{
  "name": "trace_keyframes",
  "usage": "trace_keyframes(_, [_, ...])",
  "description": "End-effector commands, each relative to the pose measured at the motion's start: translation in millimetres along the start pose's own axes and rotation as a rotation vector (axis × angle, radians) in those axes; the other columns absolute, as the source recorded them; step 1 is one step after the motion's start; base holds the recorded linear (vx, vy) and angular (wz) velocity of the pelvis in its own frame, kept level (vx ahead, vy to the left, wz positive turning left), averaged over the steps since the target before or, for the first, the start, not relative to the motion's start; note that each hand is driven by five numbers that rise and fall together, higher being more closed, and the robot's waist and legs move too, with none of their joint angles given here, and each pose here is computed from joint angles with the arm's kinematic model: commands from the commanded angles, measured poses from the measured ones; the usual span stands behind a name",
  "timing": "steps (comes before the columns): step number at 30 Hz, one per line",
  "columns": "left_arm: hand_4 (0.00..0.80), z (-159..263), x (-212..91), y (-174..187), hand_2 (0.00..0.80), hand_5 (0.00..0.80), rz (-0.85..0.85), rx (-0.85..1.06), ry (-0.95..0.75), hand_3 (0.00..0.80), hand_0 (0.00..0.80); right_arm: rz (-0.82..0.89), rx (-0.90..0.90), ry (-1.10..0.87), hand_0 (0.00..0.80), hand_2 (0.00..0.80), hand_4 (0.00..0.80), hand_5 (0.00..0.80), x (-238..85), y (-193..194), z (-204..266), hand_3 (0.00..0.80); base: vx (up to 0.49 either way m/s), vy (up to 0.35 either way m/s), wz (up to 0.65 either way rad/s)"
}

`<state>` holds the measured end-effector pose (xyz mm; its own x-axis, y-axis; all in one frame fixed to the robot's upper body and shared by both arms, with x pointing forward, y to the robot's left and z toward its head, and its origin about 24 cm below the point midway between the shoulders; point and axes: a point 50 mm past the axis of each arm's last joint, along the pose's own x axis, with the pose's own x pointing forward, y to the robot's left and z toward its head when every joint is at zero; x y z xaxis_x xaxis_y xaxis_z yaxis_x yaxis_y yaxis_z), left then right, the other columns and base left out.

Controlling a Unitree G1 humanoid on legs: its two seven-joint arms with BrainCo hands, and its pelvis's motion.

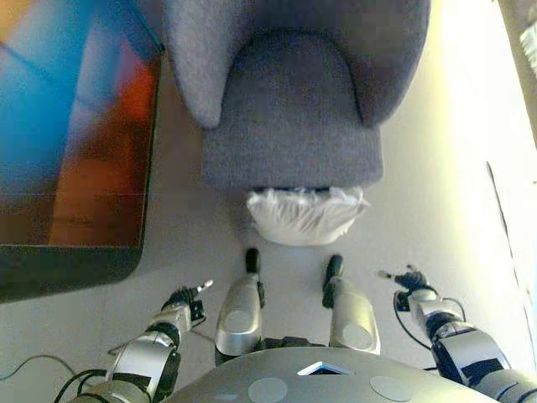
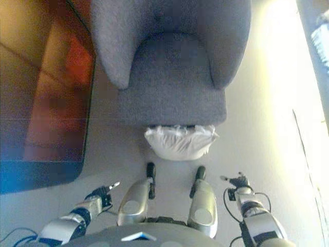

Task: Pick up the cushion and take it to the sofa

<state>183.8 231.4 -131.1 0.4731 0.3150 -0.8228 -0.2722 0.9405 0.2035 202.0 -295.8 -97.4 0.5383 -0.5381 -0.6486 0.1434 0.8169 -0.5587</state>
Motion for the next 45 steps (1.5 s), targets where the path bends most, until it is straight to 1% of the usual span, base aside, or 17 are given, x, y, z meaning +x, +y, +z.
trace_keyframes(1, [0.000,47.7,-1.1,-3.0,0.000,0.000,-0.037,0.023,-0.207,0.000,0.000,-0.065,0.027,-0.170,0.000,0.000,0.000,0.000,0.4,-2.1,55.1,0.000,-0.136,0.014,-0.01])
trace_keyframes(2, [0.000,56.3,-2.4,-7.5,0.000,0.000,-0.038,0.022,-0.244,0.000,0.000,-0.060,0.061,-0.206,0.000,0.000,0.000,0.000,-0.4,-1.6,65.4,0.000,-0.141,0.015,0.01])
trace_keyframes(6, [0.000,95.4,-11.0,-25.5,0.000,0.000,-0.058,-0.014,-0.394,0.000,0.000,-0.109,0.051,-0.313,0.000,0.000,0.000,0.000,-5.0,-1.8,99.4,0.000,-0.124,0.027,-0.03])
trace_keyframes(13, [0.000,155.5,-33.4,-49.2,0.000,0.000,-0.094,-0.030,-0.632,0.000,0.000,-0.266,0.061,-0.538,0.000,0.000,0.000,0.000,-21.1,-18.9,165.0,0.000,-0.093,0.008,-0.04])
trace_keyframes(18, [0.000,194.5,-51.2,-50.9,0.000,0.000,-0.093,-0.074,-0.781,0.000,0.000,-0.349,0.078,-0.650,0.000,0.000,0.000,0.000,-34.7,-35.5,203.6,0.000,-0.035,0.006,-0.03])
trace_keyframes(25, [0.000,235.9,-75.9,-49.6,0.000,0.000,-0.078,-0.121,-0.959,0.000,0.000,-0.468,0.138,-0.781,0.000,0.000,0.000,0.000,-54.6,-51.8,239.9,0.000,-0.001,0.000,0.05])
trace_keyframes(29, [0.000,257.9,-90.3,-45.6,0.000,0.000,-0.078,-0.140,-1.049,0.000,0.000,-0.521,0.142,-0.862,0.000,0.000,0.000,0.000,-67.3,-61.3,261.0,0.000,0.000,0.000,0.00])
trace_keyframes(34, [0.000,279.0,-104.7,-41.5,0.000,0.000,-0.062,-0.140,-1.126,0.000,0.000,-0.537,0.141,-0.937,0.000,0.000,0.000,0.000,-80.9,-67.7,282.8,0.000,0.003,-0.004,0.02])
trace_keyframes(39, [0.000,296.8,-118.6,-34.3,0.000,0.000,-0.029,-0.139,-1.206,0.000,0.000,-0.499,0.131,-1.041,0.000,0.000,0.000,0.000,-96.2,-70.5,304.4,0.000,0.004,0.005,0.03])
trace_keyframes(40, [0.000,300.1,-121.6,-33.6,0.000,0.000,-0.023,-0.145,-1.221,0.000,0.000,-0.486,0.138,-0.998,0.000,0.000,0.000,0.000,-94.2,-71.1,304.9,0.000,0.000,0.000,0.00])
trace_keyframes(41, [0.000,303.8,-125.0,-32.3,0.000,0.000,-0.016,-0.151,-1.240,0.000,0.000,-0.487,0.093,-1.037,0.000,0.000,0.000,0.000,-95.6,-74.2,307.2,0.000,0.000,0.000,0.00])
trace_keyframes(42, [0.000,306.5,-127.2,-30.5,0.000,0.000,-0.010,-0.154,-1.250,0.000,0.000,-0.479,0.101,-1.041,0.000,0.000,0.000,0.000,-95.2,-78.0,307.2,0.000,0.000,0.000,0.00])
trace_keyframes(45, [0.000,327.8,-147.8,-11.5,0.000,0.000,0.037,-0.151,-1.336,0.000,0.000,-0.425,0.101,-1.119,0.000,0.000,0.000,0.000,-98.5,-102.1,307.7,0.000,0.000,0.000,0.00])
